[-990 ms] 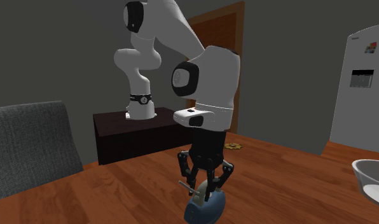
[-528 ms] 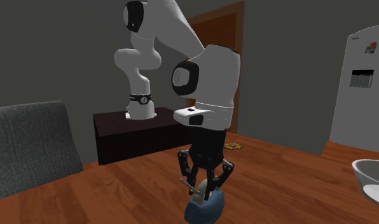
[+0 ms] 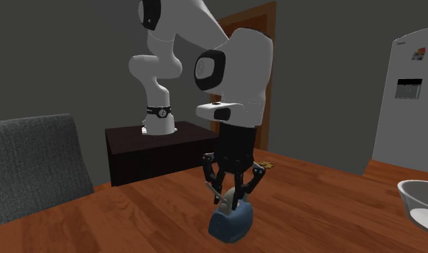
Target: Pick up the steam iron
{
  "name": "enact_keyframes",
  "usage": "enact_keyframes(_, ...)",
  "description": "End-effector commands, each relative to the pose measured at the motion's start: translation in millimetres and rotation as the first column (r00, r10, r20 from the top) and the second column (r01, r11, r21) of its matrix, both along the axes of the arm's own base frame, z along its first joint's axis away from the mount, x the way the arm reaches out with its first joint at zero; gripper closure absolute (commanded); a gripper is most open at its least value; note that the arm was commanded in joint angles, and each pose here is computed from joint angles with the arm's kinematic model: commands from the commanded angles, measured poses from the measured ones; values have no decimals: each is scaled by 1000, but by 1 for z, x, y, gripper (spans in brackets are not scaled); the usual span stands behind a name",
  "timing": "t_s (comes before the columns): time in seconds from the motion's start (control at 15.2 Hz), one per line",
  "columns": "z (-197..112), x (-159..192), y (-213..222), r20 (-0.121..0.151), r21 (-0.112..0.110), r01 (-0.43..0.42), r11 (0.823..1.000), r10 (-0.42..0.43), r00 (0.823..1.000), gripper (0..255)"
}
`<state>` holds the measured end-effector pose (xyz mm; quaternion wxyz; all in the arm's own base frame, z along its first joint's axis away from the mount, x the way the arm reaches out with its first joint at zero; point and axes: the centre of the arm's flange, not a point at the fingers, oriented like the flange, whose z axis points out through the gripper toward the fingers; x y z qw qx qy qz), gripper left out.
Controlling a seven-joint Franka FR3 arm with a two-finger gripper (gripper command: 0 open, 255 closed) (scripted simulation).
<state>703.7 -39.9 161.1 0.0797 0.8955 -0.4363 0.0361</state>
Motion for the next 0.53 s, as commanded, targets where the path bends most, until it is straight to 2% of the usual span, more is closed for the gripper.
enact_keyframes(0.0,12,0,-1,0,0,0,1000,0,1000,255)
enact_keyframes(0.33,38,0,-1,0,0,0,1000,0,1000,255)
enact_keyframes(0.46,39,0,-1,0,0,0,1000,0,1000,255)
